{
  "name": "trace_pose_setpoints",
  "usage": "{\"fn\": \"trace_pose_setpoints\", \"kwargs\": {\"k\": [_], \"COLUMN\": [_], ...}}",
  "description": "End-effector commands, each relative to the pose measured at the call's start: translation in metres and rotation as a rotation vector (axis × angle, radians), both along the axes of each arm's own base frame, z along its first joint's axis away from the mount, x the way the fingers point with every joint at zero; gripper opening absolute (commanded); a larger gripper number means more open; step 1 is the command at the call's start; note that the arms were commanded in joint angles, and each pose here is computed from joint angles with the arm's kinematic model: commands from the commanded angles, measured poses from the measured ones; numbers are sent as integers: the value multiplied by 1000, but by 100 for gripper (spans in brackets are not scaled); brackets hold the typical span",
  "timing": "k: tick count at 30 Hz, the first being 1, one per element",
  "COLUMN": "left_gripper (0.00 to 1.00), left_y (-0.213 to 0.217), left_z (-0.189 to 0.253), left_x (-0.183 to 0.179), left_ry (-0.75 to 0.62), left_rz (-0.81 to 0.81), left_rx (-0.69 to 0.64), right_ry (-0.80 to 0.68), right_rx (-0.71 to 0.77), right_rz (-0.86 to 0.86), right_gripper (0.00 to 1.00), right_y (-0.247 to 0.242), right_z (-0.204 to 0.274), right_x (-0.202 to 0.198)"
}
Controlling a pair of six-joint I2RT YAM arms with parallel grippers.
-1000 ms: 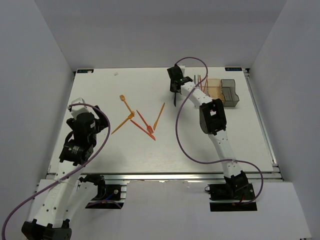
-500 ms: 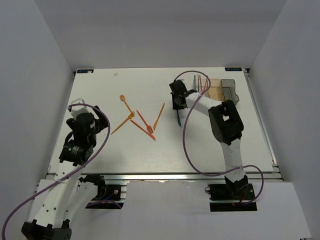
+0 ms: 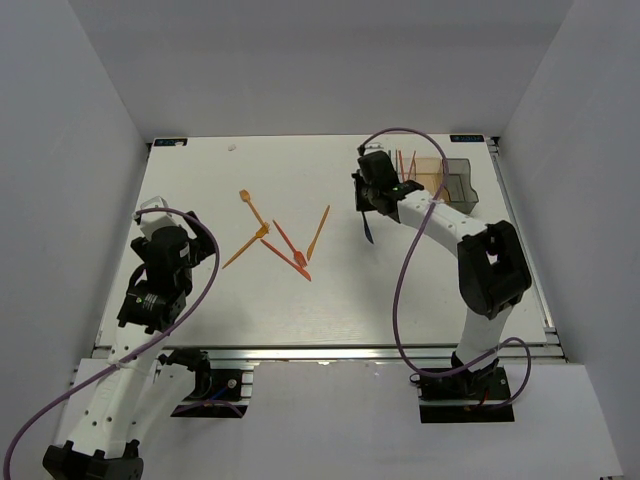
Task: Sort the eating utensils into containers
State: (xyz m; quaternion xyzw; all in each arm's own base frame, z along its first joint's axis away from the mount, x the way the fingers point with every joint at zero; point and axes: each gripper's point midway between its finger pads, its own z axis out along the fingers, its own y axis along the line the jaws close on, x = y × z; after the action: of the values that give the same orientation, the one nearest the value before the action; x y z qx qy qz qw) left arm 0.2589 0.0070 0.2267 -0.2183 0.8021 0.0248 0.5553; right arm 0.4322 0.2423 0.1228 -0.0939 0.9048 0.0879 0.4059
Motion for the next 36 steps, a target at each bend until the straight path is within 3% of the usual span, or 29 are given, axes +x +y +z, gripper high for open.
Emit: {"fn": "trace_pose_setpoints", "kwargs": {"k": [1, 8, 14, 19, 26, 35, 36], "left_gripper": [98, 98, 98, 98, 98, 98, 98], "left_y": [0, 0, -2, -4, -5, -4, -4], "left_z": [6, 3, -1, -7, -8, -6, -6], "left_x": [1, 1, 4, 7, 7, 7, 6], "left_ry": [-19, -12, 4, 30, 34, 27, 24], "left_rz": [7, 5, -3, -11, -15, -12, -11], "left_rx": [-5, -3, -1, 3, 4, 4, 4], "right_ry": [-105, -276, -342, -426, -451, -384, -409], "right_rx": [-22, -39, -95, -59, -97, -85, -80], "right_rz": [-32, -138, -155, -166, -169, -210, -229], "right_gripper": [0, 0, 0, 0, 0, 0, 6], "right_y": [-22, -109, -151, -173, -182, -192, -195], "right_z": [34, 101, 86, 75, 54, 15, 24], "right_x": [21, 105, 162, 192, 199, 174, 172]}}
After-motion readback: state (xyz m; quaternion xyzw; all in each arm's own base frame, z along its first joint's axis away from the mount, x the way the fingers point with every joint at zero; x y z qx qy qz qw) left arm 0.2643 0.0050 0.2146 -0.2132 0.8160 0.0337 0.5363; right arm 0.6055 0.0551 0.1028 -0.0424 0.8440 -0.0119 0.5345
